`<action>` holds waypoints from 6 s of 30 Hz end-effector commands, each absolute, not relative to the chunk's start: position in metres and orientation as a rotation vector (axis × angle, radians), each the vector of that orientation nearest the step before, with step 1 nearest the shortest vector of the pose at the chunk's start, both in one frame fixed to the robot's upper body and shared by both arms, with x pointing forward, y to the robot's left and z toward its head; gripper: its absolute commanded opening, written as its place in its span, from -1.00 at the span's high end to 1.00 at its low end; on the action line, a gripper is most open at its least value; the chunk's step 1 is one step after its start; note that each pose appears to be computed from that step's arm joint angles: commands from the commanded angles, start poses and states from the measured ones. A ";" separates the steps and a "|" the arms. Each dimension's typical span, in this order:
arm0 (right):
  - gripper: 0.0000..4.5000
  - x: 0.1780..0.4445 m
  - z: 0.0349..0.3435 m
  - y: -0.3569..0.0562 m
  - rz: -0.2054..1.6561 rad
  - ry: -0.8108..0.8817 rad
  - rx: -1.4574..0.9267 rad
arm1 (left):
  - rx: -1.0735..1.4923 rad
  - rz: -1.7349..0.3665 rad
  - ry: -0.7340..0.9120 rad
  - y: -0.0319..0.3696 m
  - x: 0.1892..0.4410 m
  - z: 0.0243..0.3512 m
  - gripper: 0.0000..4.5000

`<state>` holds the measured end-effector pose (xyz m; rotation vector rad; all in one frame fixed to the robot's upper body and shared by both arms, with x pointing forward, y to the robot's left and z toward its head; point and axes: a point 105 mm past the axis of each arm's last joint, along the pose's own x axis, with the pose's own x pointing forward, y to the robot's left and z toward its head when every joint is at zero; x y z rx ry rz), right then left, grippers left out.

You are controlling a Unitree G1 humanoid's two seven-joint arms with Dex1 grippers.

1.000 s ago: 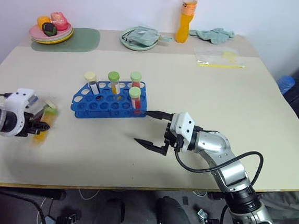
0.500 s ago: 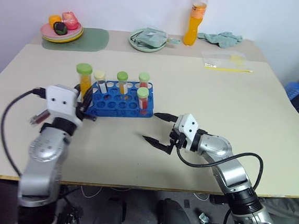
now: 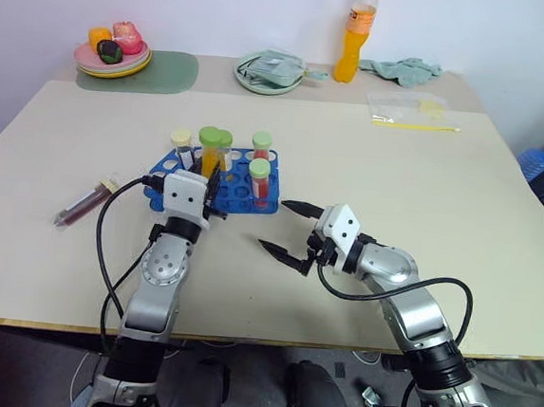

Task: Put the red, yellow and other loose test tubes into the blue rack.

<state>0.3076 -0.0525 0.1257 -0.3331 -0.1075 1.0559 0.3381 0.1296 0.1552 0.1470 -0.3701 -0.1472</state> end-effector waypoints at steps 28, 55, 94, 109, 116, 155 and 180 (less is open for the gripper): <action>-1.00 0.299 0.137 -0.042 1.080 -0.189 -0.341 | 0.073 -0.197 -0.390 0.120 0.347 0.142 -0.18; -1.00 0.300 0.135 -0.039 1.123 -0.184 -0.342 | 0.269 0.018 0.791 0.388 0.298 0.157 -0.98; -1.00 0.301 0.127 -0.053 1.051 -0.156 -0.368 | 0.224 -0.001 -0.512 0.213 0.310 0.241 0.62; -1.00 0.302 0.130 -0.049 1.054 -0.172 -0.372 | 0.203 0.011 -0.440 0.168 0.325 0.177 0.62; -1.00 0.302 0.130 -0.049 1.040 -0.173 -0.365 | 0.221 0.010 -0.405 0.175 0.336 0.168 0.62; -1.00 0.304 0.133 -0.056 1.032 -0.176 -0.370 | 0.044 -0.011 -0.421 0.182 0.338 0.170 -0.70; -1.00 0.320 0.140 -0.213 0.781 0.131 -0.340 | 0.242 -0.109 0.129 0.317 0.218 0.132 -0.70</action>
